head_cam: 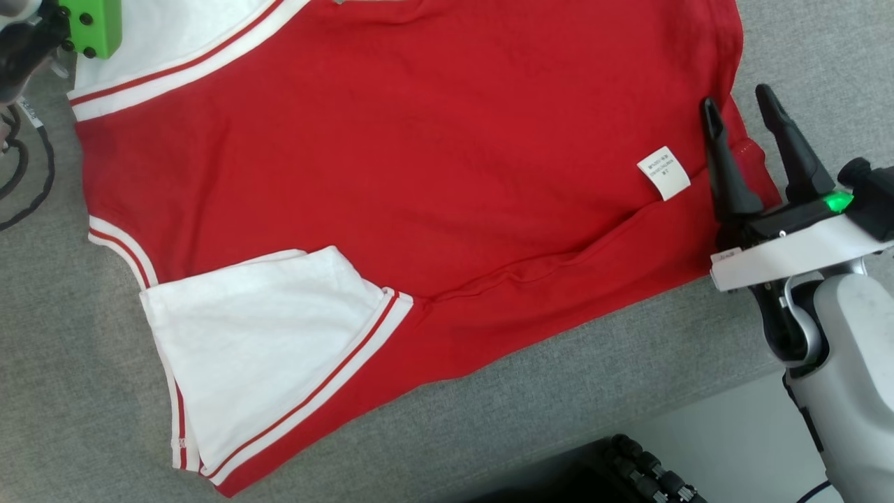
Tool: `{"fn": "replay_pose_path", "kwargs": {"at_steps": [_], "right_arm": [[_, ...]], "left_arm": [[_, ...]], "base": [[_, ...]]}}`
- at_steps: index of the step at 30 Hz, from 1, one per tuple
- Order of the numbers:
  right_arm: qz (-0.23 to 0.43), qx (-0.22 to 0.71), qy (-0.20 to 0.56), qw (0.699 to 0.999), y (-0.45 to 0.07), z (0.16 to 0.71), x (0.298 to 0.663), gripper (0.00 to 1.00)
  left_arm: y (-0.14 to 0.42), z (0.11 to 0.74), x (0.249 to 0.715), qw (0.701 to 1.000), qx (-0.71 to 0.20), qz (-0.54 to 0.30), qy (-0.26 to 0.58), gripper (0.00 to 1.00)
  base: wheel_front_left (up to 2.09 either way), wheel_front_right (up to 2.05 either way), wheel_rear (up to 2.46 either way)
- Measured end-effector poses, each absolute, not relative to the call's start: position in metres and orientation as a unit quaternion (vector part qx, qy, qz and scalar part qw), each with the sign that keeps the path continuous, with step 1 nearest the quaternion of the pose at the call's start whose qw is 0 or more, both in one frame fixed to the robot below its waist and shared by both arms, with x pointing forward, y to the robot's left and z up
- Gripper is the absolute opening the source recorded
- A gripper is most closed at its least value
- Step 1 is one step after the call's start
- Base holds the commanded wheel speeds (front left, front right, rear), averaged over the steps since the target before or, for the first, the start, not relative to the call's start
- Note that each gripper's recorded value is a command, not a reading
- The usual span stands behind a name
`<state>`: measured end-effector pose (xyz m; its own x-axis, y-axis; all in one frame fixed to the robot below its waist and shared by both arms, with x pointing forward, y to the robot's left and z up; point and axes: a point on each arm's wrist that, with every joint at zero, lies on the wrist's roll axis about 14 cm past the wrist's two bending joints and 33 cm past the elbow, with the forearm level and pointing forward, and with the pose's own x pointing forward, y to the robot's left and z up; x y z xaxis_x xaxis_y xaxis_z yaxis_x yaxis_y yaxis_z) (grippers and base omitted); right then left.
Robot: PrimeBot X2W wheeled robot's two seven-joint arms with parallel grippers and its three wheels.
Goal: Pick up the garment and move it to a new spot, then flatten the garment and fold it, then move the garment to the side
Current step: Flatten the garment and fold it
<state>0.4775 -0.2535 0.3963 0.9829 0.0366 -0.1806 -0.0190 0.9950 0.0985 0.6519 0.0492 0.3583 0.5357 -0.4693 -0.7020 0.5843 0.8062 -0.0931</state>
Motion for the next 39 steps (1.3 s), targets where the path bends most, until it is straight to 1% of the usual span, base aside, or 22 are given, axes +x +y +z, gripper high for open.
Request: {"fn": "replay_pose_path", "kwargs": {"at_steps": [4, 7, 11, 14, 18, 21, 25, 29, 34, 36, 38, 39], "right_arm": [[0.017, 0.044, 0.076, 0.996, -0.256, 0.408, 0.489, 1.0], [0.008, 0.068, 0.079, 0.995, -0.26, 0.409, 0.499, 1.0], [0.011, 0.103, 0.121, 0.987, -0.264, 0.413, 0.524, 1.0], [0.02, 0.135, 0.17, 0.976, -0.264, 0.416, 0.543, 1.0], [0.033, 0.164, 0.246, 0.955, -0.262, 0.411, 0.557, 1.0], [0.042, 0.171, 0.288, 0.941, -0.258, 0.408, 0.565, 1.0], [0.048, 0.182, 0.32, 0.928, -0.253, 0.405, 0.574, 1.0], [0.044, 0.203, 0.331, 0.92, -0.251, 0.401, 0.581, 1.0], [0.053, 0.246, 0.316, 0.915, -0.236, 0.405, 0.597, 1.0], [0.056, 0.255, 0.311, 0.914, -0.232, 0.406, 0.602, 0.93], [0.057, 0.256, 0.309, 0.914, -0.23, 0.406, 0.606, 0.74], [0.058, 0.254, 0.311, 0.914, -0.229, 0.405, 0.607, 0.69]], "left_arm": [[0.048, 0.371, 0.652, 0.88, 0.081, -0.311, 0.351, 0.0], [0.042, 0.383, 0.649, 0.882, 0.079, -0.322, 0.334, 0.0], [0.037, 0.398, 0.642, 0.882, 0.086, -0.337, 0.318, 0.0], [0.036, 0.409, 0.637, 0.882, 0.092, -0.345, 0.307, 0.0], [0.037, 0.422, 0.632, 0.881, 0.1, -0.354, 0.296, 0.0], [0.038, 0.428, 0.629, 0.88, 0.105, -0.359, 0.291, 0.0], [0.041, 0.431, 0.625, 0.879, 0.11, -0.361, 0.29, 0.0], [0.045, 0.432, 0.623, 0.879, 0.114, -0.36, 0.292, 0.0], [0.05, 0.43, 0.62, 0.878, 0.117, -0.359, 0.294, 0.0], [0.052, 0.428, 0.62, 0.878, 0.118, -0.358, 0.296, 0.0], [0.054, 0.427, 0.619, 0.878, 0.119, -0.357, 0.297, 0.0], [0.055, 0.426, 0.619, 0.878, 0.119, -0.357, 0.297, 0.0]], "base": [[0.0, 0.0, 0.0], [0.0, 0.0, 0.0], [0.0, 0.0, 0.0], [0.0, 0.0, 0.0], [0.0, 0.0, 0.0], [0.0, 0.0, 0.0], [0.0, 0.0, 0.0], [0.0, 0.0, 0.0], [0.0, 0.0, 0.0], [0.0, 0.0, 0.0], [0.0, 0.0, 0.0], [0.0, 0.0, 0.0]]}}
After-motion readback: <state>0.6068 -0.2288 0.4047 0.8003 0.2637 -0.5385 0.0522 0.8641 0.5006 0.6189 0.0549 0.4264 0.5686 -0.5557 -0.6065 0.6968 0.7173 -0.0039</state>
